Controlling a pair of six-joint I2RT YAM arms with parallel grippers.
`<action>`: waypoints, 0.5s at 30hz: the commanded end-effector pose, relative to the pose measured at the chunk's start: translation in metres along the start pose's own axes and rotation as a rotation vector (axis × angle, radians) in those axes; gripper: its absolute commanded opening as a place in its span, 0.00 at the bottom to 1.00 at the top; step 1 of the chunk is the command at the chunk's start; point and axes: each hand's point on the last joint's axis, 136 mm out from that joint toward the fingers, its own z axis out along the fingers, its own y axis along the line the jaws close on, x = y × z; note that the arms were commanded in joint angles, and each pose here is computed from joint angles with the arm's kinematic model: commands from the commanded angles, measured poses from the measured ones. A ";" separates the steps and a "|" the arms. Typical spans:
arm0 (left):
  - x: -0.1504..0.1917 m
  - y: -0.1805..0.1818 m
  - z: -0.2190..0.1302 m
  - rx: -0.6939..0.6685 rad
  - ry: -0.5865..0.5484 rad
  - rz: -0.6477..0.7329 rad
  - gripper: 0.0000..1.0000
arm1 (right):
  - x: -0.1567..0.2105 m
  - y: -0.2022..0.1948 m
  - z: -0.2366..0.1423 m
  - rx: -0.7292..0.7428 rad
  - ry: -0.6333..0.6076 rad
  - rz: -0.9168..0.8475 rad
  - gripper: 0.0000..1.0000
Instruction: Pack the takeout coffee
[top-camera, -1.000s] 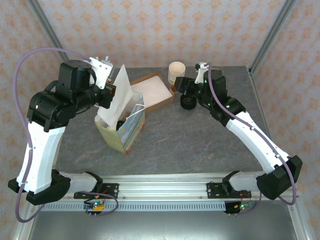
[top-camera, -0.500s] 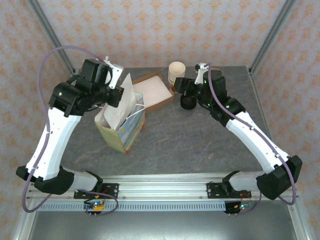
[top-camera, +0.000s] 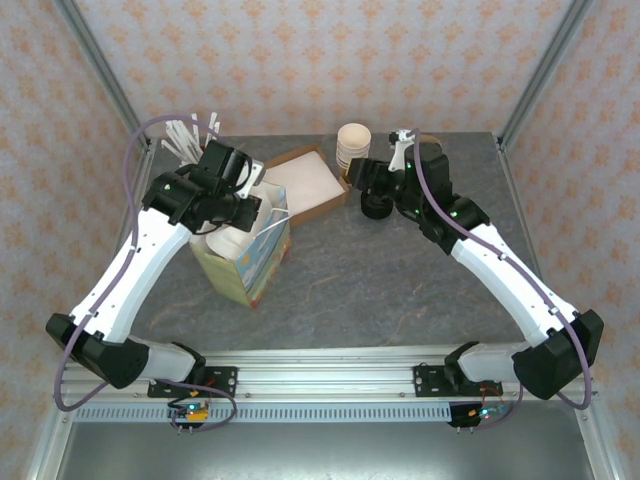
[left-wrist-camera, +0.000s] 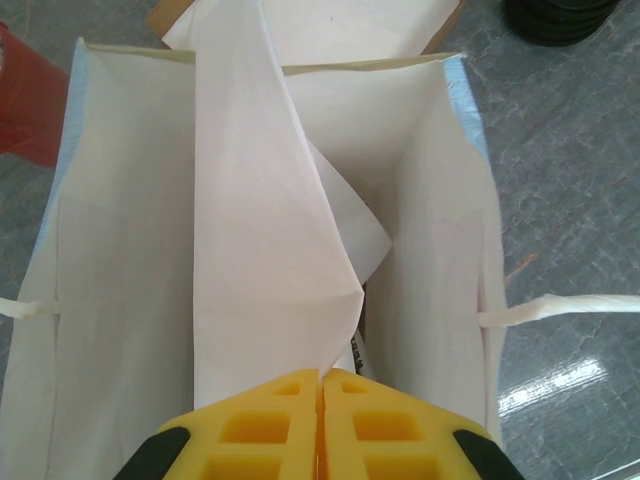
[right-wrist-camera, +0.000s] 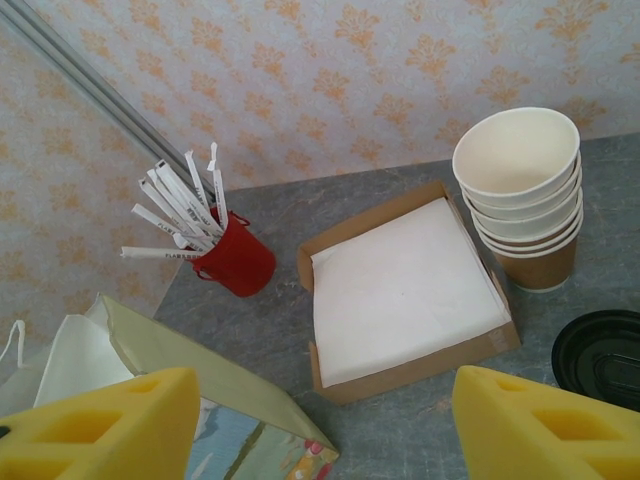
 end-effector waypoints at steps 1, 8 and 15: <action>-0.001 0.009 0.000 -0.039 -0.007 -0.025 0.08 | 0.004 -0.006 -0.001 0.021 0.007 0.015 0.69; -0.016 0.007 -0.045 0.004 -0.155 -0.132 0.00 | 0.006 -0.005 0.001 0.019 0.013 0.020 0.69; -0.001 0.033 -0.054 -0.080 -0.146 -0.307 0.00 | 0.009 -0.007 0.006 0.025 0.024 0.021 0.70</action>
